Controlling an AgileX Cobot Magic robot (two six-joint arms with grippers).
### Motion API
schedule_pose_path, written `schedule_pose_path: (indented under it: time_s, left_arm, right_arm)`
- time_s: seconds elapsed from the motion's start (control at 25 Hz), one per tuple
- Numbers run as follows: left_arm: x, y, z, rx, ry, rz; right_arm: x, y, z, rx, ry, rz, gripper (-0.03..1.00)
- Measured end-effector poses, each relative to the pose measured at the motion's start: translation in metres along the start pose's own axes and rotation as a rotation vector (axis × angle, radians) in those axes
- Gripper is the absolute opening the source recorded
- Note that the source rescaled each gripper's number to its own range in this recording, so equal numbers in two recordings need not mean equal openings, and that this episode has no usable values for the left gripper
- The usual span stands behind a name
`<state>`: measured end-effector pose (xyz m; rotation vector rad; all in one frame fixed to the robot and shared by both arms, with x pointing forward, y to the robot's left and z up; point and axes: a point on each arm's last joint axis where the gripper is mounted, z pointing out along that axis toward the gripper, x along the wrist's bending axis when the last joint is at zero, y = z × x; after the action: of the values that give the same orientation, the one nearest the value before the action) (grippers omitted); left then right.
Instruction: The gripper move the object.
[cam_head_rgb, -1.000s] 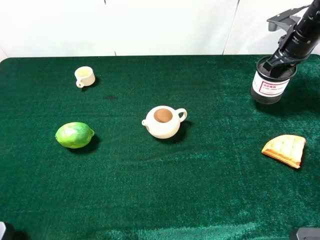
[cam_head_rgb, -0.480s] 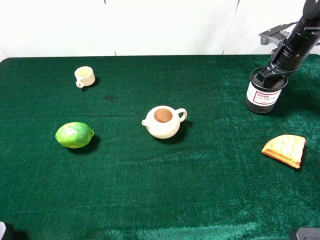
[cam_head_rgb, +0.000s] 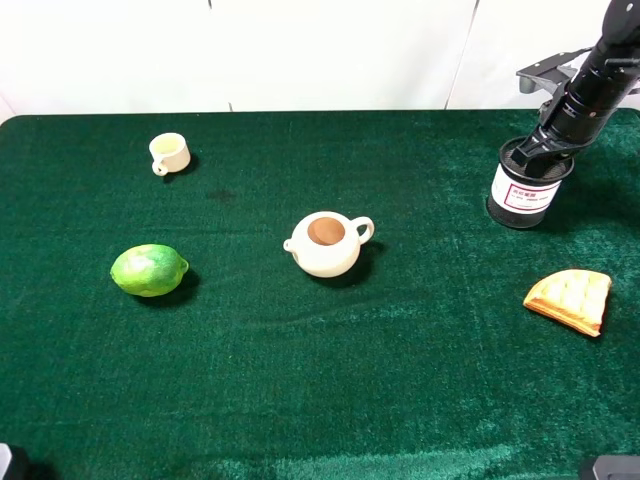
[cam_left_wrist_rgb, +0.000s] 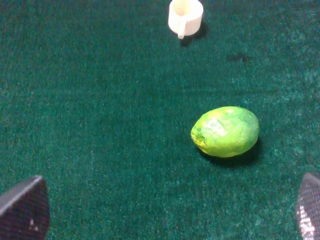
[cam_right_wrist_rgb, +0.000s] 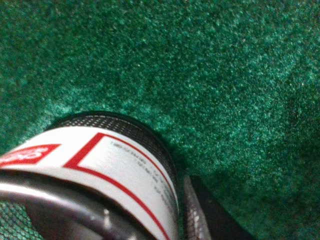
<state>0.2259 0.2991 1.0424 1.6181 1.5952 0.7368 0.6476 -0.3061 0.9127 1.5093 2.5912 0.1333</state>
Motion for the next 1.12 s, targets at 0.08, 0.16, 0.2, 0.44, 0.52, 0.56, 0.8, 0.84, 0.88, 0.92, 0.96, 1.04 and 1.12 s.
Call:
schedule_pose_path:
  time_s: [0.08, 0.16, 0.2, 0.44, 0.52, 0.56, 0.8, 0.84, 0.88, 0.92, 0.96, 1.04, 1.12]
  left_arm:
    - [0.000, 0.000, 0.000, 0.000, 0.000, 0.000]
    - [0.000, 0.000, 0.000, 0.000, 0.000, 0.000]
    - [0.000, 0.000, 0.000, 0.000, 0.000, 0.000]
    - [0.000, 0.000, 0.000, 0.000, 0.000, 0.000]
    - [0.000, 0.000, 0.000, 0.000, 0.000, 0.000]
    - [0.000, 0.000, 0.000, 0.000, 0.000, 0.000]
    - [0.000, 0.000, 0.000, 0.000, 0.000, 0.000]
    - [0.000, 0.000, 0.000, 0.000, 0.000, 0.000]
    - [0.000, 0.000, 0.000, 0.000, 0.000, 0.000]
    - [0.000, 0.000, 0.000, 0.000, 0.000, 0.000]
    - [0.000, 0.000, 0.000, 0.000, 0.000, 0.000]
    - [0.000, 0.000, 0.000, 0.000, 0.000, 0.000]
    - [0.000, 0.000, 0.000, 0.000, 0.000, 0.000]
  right_arm:
    - [0.000, 0.000, 0.000, 0.000, -0.001, -0.001, 0.00]
    - [0.000, 0.000, 0.000, -0.001, -0.003, -0.002, 0.03]
    - [0.000, 0.000, 0.001, 0.001, -0.004, -0.004, 0.06]
    - [0.000, -0.002, 0.005, 0.022, 0.002, -0.009, 0.41]
    - [0.000, -0.002, 0.005, 0.030, 0.007, -0.009, 0.51]
    - [0.000, -0.003, 0.004, 0.034, 0.004, -0.013, 0.53]
    - [0.000, -0.003, -0.011, 0.018, -0.012, -0.018, 0.67]
    - [0.000, -0.003, -0.015, 0.016, -0.016, -0.020, 0.71]
    - [-0.001, -0.003, -0.018, 0.012, -0.022, -0.023, 0.75]
    - [-0.001, -0.003, -0.022, 0.005, -0.030, -0.025, 0.79]
    - [-0.001, -0.003, -0.027, -0.002, -0.036, -0.026, 0.82]
    - [-0.002, -0.003, -0.037, -0.013, -0.052, -0.033, 0.84]
    - [-0.001, -0.005, -0.050, -0.020, -0.064, -0.034, 0.86]
